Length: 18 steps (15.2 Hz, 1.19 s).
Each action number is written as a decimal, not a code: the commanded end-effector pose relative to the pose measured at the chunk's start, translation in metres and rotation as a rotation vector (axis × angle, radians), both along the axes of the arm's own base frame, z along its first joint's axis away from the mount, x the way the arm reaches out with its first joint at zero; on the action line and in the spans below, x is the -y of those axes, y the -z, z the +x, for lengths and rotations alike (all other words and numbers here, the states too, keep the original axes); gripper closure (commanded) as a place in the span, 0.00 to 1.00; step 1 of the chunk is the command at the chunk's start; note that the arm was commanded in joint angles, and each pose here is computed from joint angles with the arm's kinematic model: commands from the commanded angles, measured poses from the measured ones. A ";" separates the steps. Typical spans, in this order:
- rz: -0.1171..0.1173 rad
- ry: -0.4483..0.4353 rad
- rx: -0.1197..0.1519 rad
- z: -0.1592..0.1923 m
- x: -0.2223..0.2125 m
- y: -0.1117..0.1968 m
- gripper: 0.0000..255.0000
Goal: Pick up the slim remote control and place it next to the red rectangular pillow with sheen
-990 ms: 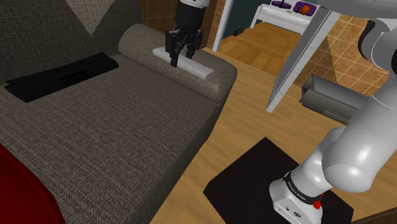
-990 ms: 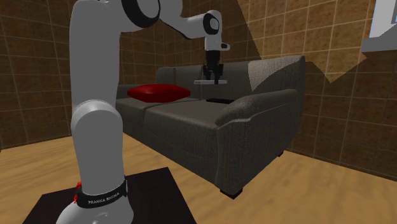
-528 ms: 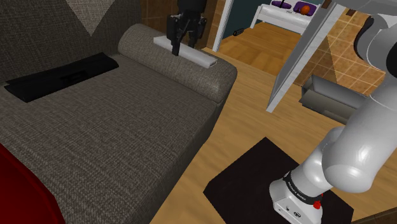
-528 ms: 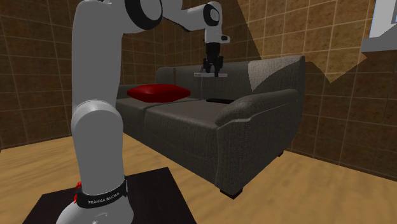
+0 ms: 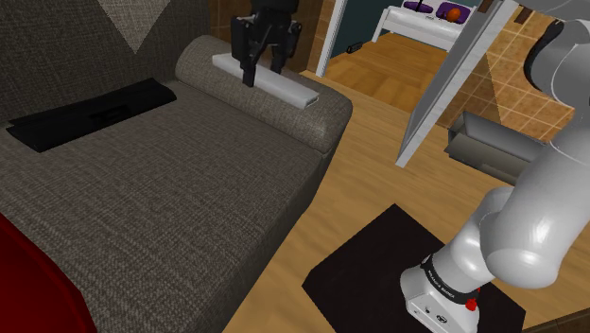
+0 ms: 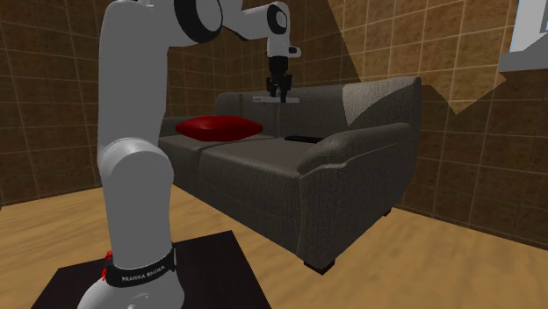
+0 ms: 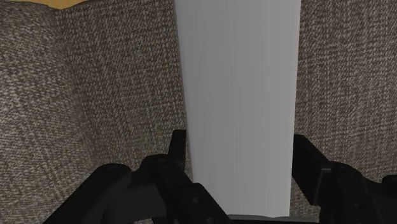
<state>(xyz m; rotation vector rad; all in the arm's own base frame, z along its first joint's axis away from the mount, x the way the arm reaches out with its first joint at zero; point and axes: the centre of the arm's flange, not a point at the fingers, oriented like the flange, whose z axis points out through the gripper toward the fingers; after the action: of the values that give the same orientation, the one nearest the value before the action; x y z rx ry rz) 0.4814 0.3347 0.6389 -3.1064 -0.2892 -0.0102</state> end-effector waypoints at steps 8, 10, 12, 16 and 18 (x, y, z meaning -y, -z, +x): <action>0.001 0.002 0.000 -0.062 -0.099 0.000 1.00; 0.001 0.002 0.000 -0.076 -0.121 0.000 1.00; 0.001 0.002 0.000 -0.091 -0.143 0.000 1.00; 0.001 0.002 0.000 -0.117 -0.183 0.000 1.00; 0.001 0.002 0.000 -0.117 -0.183 0.011 1.00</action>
<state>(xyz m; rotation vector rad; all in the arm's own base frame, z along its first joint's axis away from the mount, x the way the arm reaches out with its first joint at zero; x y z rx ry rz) 0.3665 0.5149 0.6328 -3.1063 -0.2884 -0.0098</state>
